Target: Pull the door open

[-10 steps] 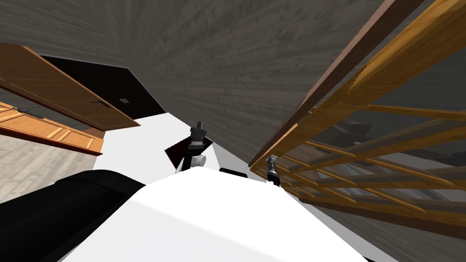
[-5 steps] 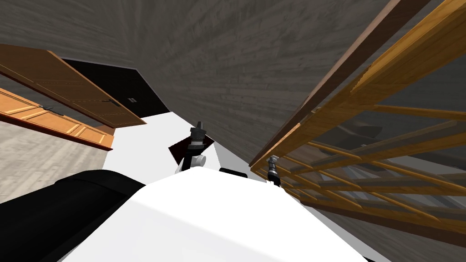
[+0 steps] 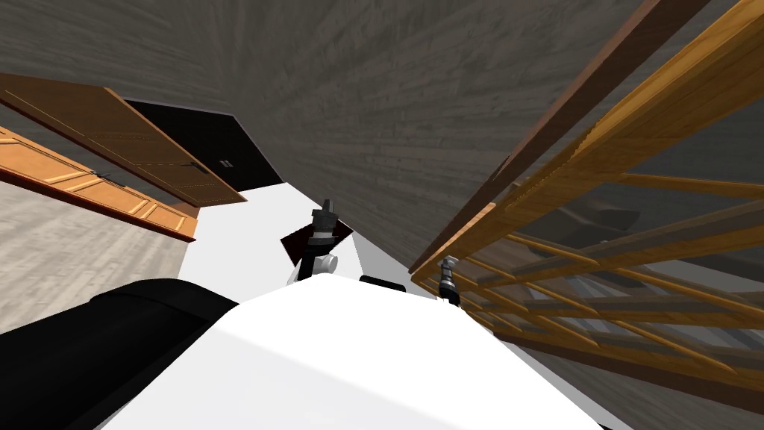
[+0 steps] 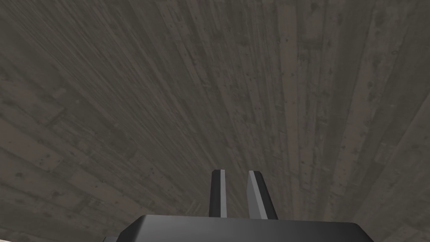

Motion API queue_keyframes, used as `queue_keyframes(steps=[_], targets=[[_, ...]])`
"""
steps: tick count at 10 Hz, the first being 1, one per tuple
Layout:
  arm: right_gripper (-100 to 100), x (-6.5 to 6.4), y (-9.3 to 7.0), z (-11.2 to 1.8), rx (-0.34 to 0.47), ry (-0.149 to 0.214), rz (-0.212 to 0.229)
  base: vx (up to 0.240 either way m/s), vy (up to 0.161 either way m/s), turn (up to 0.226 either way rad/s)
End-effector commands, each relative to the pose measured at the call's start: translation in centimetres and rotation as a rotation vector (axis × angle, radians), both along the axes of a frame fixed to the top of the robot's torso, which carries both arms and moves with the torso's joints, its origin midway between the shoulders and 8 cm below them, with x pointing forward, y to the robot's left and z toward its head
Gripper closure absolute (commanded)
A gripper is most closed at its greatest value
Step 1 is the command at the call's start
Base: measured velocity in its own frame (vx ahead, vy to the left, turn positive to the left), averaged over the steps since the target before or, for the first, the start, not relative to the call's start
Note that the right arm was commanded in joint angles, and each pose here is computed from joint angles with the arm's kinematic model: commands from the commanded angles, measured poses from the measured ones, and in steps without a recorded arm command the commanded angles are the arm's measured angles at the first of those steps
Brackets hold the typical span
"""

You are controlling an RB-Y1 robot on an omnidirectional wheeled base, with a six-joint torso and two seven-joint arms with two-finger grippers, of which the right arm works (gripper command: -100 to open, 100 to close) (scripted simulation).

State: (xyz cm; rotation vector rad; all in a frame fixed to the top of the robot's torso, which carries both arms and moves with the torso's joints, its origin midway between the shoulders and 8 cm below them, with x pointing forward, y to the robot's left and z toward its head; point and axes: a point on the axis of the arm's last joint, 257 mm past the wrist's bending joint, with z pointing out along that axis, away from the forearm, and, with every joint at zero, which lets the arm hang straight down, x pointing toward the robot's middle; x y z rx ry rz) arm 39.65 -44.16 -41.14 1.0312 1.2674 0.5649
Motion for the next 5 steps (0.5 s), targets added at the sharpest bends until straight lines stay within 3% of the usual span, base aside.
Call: queue_keyframes(steps=[1,5], targets=[[100,-0.26,-2.13,0.97,0.038,-0.036,-0.034,-0.054,-0.015,0.137],[100,-0.48,-2.54,1.02,0.144,-0.077,-0.051,-0.041,-0.006,0.070]])
